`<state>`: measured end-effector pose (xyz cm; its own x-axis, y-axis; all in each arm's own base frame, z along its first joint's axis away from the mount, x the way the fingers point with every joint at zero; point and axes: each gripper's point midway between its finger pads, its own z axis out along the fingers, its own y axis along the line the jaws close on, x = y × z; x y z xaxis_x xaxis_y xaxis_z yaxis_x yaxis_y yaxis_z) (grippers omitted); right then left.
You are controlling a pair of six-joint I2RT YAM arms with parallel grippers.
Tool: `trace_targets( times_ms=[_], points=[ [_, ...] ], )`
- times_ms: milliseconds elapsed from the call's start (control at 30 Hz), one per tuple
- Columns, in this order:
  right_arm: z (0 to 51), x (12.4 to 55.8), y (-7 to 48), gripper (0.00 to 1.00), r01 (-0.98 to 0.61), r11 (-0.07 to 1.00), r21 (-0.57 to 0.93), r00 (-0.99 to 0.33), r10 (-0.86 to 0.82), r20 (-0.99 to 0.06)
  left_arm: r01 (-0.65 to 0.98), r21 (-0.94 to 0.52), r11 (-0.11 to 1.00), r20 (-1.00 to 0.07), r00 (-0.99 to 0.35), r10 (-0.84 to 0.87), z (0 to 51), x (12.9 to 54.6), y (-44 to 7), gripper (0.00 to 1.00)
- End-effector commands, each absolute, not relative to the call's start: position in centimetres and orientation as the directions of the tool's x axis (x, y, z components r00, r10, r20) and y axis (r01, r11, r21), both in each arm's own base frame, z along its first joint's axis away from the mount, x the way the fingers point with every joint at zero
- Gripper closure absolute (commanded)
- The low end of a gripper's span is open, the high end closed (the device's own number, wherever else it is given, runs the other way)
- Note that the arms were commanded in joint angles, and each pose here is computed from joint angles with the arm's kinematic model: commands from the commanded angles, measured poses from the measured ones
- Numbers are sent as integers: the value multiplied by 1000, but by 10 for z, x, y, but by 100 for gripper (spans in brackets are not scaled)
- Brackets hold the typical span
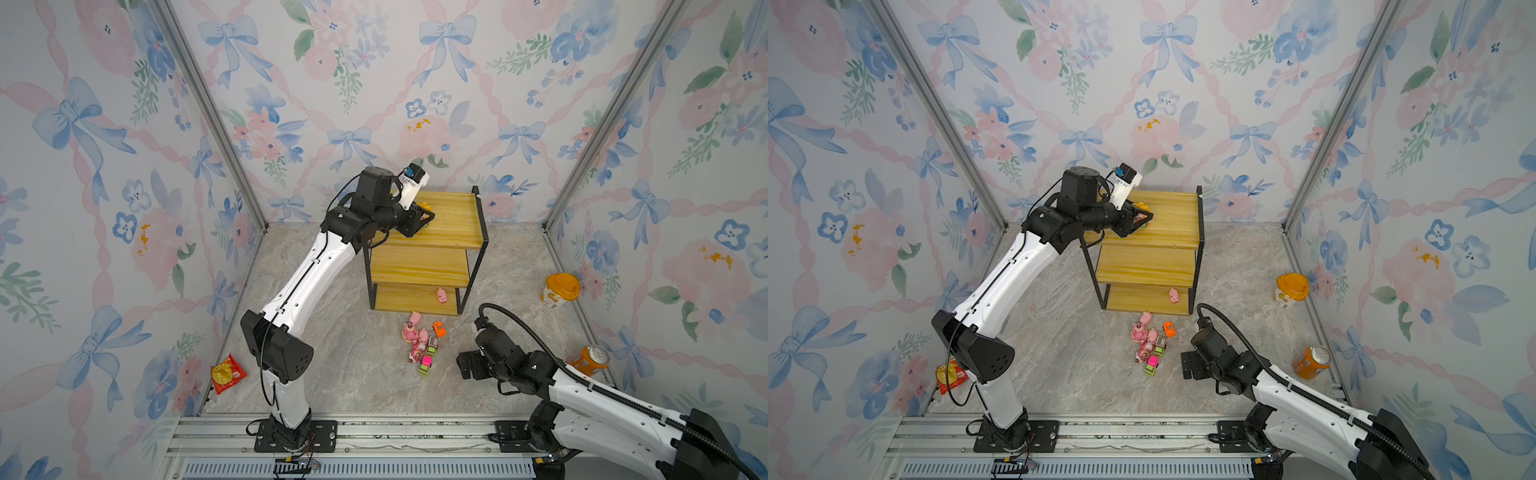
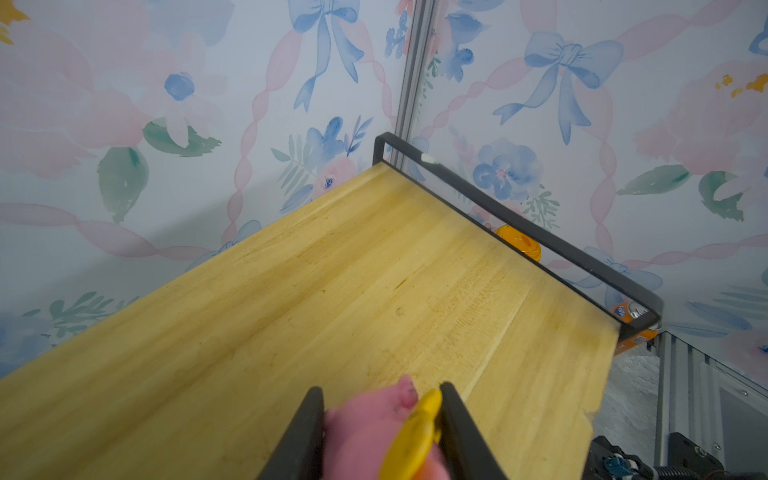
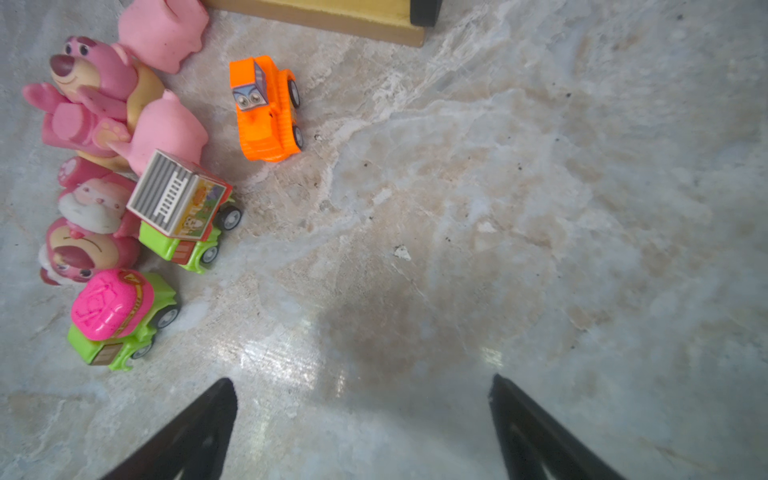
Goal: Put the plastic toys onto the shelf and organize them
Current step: 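Lower the figure onto the top shelf and open the left gripper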
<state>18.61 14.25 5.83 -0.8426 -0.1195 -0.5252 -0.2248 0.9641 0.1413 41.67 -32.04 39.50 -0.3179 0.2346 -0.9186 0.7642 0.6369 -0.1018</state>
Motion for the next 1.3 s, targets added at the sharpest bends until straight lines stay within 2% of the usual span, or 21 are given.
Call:
trace_targets(
  times_ms=[0, 400, 500, 567, 600, 1267],
  points=[
    [55, 185, 138, 3, -221, 966, 136, -844, -120, -523, 763, -86, 640, -919, -310, 246, 396, 416, -321, 81],
    [56, 186, 137, 3, -221, 965, 138, -843, -118, -525, 758, -80, 648, -917, -311, 251, 393, 419, -321, 69],
    [56, 186, 137, 3, -222, 965, 139, -843, -119, -525, 756, -76, 650, -918, -308, 252, 394, 419, -321, 63],
    [56, 186, 136, 3, -220, 965, 140, -843, -116, -525, 753, -74, 654, -917, -309, 253, 393, 420, -320, 52],
    [56, 185, 136, 3, -220, 965, 140, -843, -116, -525, 753, -71, 654, -917, -307, 254, 393, 420, -320, 51],
    [56, 184, 135, 3, -215, 965, 150, -844, -106, -526, 752, -61, 656, -920, -298, 256, 395, 425, -322, 45]
  ],
)
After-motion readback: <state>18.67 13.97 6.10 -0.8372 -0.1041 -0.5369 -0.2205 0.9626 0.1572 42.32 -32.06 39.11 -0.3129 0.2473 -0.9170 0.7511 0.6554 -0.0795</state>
